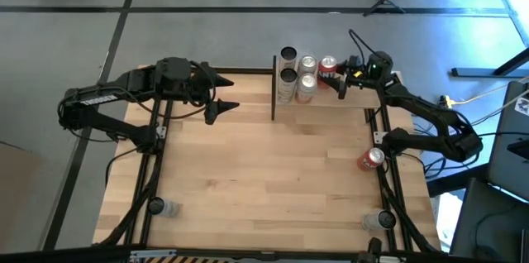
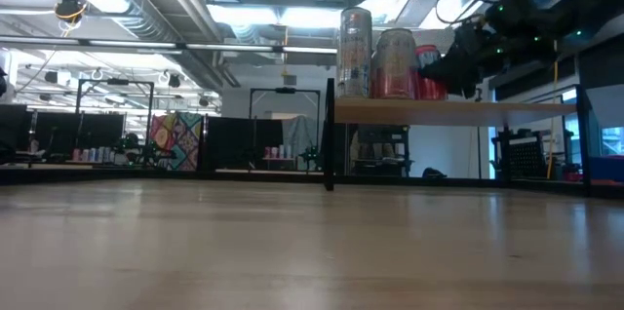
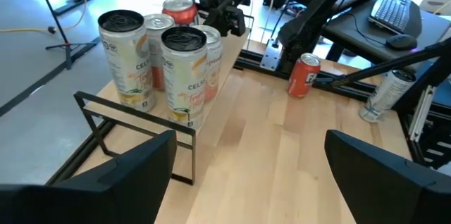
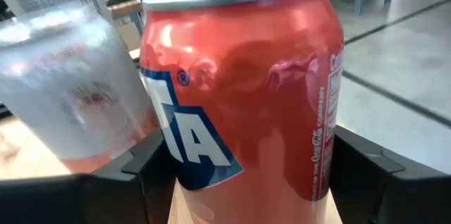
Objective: Place canned beverage on shelf
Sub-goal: Put the top orange soda can onto the shelf, then put the orange soda can onto the shelf
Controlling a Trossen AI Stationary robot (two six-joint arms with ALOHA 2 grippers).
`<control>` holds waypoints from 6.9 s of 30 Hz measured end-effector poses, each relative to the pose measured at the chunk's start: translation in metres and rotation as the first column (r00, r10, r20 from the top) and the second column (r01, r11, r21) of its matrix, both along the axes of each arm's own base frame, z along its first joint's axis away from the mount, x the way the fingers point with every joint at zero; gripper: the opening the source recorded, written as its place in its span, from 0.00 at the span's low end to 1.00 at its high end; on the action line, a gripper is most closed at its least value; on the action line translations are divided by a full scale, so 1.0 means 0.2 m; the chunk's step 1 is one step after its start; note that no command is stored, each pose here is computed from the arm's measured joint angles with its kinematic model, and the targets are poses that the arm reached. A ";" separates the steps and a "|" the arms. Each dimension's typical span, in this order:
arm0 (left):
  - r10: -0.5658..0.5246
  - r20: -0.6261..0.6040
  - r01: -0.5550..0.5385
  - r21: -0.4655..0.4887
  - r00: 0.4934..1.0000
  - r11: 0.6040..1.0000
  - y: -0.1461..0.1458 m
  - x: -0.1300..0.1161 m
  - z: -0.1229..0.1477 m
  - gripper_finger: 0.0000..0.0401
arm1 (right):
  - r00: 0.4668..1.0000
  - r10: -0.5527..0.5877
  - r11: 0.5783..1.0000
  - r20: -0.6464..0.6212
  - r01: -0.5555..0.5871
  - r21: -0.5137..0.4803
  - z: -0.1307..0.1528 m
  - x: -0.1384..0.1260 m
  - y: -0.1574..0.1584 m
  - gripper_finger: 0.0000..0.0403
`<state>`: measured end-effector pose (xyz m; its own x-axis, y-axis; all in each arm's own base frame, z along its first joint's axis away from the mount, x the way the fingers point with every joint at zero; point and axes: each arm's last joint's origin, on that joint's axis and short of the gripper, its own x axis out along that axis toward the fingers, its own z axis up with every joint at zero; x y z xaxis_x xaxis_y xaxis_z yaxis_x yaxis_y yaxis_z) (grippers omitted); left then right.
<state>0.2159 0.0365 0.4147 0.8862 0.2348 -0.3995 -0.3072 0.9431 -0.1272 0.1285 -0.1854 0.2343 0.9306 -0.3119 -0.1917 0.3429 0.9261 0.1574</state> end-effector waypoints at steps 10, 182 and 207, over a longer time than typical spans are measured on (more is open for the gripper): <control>0.000 0.000 0.000 0.000 1.000 1.000 0.00 0.00 0.00 0.87 | 1.000 0.017 1.000 0.003 -0.017 0.006 -0.02 0.01 -0.02 0.66; -0.035 -0.015 0.035 -0.019 0.999 0.999 -0.01 0.01 -0.01 0.87 | 0.207 0.360 0.829 -0.910 0.375 0.414 0.02 0.55 1.19 0.62; -0.035 -0.019 0.035 -0.020 0.999 0.999 -0.01 0.01 -0.01 0.87 | 0.523 0.169 0.927 -0.835 0.203 0.314 0.30 0.39 1.26 0.96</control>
<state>0.2173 0.0354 0.4120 0.8856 0.1959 -0.4211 -0.2767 0.9507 -0.1397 0.2071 0.0662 0.2943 0.2647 -0.0683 -0.9619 0.4973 0.8643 0.0755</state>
